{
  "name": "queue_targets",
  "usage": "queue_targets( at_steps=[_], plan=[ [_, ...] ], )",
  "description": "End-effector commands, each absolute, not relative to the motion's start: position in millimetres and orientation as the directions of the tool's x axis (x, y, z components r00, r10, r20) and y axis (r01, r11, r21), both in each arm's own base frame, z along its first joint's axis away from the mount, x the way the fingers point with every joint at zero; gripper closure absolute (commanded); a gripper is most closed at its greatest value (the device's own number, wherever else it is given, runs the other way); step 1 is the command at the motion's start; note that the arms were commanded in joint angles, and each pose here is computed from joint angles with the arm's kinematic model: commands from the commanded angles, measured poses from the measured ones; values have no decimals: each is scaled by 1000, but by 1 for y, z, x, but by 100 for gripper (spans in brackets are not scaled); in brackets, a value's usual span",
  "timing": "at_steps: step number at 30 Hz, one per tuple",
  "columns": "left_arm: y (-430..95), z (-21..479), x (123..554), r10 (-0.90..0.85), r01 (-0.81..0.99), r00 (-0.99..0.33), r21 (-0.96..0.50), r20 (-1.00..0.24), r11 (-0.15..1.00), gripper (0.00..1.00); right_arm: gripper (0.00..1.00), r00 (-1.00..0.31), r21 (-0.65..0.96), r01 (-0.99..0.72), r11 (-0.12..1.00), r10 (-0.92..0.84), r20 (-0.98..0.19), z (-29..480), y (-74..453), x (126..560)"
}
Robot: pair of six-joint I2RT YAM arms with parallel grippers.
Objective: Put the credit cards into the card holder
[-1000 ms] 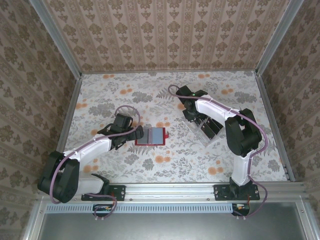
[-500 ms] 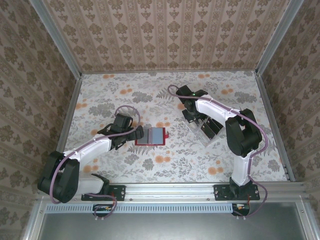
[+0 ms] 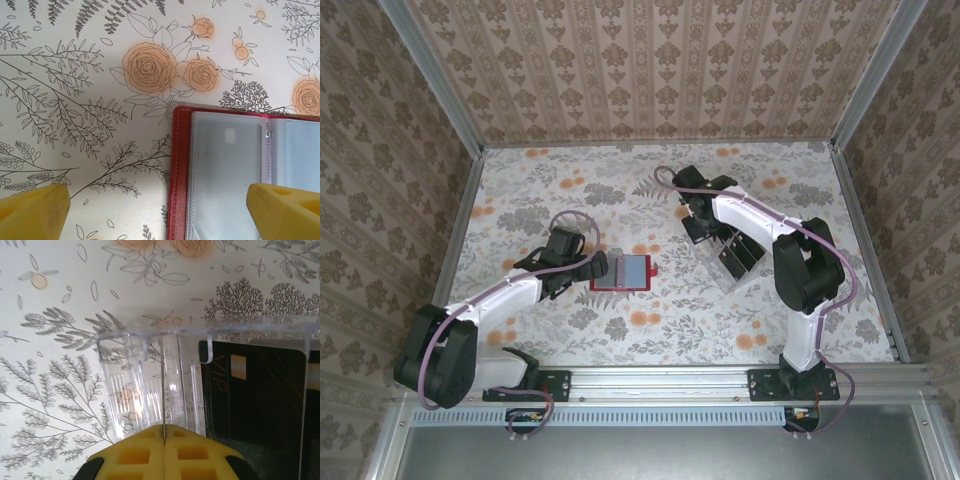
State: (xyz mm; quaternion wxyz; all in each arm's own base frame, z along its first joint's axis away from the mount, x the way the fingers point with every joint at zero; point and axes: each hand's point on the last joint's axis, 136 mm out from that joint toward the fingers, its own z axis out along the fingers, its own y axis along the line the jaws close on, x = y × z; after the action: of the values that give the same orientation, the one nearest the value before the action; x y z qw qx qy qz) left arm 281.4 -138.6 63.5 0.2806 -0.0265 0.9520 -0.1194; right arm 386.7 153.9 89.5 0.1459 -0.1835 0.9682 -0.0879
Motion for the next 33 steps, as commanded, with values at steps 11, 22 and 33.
queue_targets(
  at_steps=[11,22,33],
  plan=[
    [-126,68,280,-125,-20,-836,-198,-535,980,0,100,-855,228,-259,939,-113,-507,183,229,368],
    [-118,72,284,-152,-64,-824,-176,-545,982,0,100,-890,472,-132,872,106,-444,130,348,328],
    [-123,75,287,-154,-49,-819,-200,-552,979,0,100,-889,445,-14,896,192,-415,81,362,323]
  ],
)
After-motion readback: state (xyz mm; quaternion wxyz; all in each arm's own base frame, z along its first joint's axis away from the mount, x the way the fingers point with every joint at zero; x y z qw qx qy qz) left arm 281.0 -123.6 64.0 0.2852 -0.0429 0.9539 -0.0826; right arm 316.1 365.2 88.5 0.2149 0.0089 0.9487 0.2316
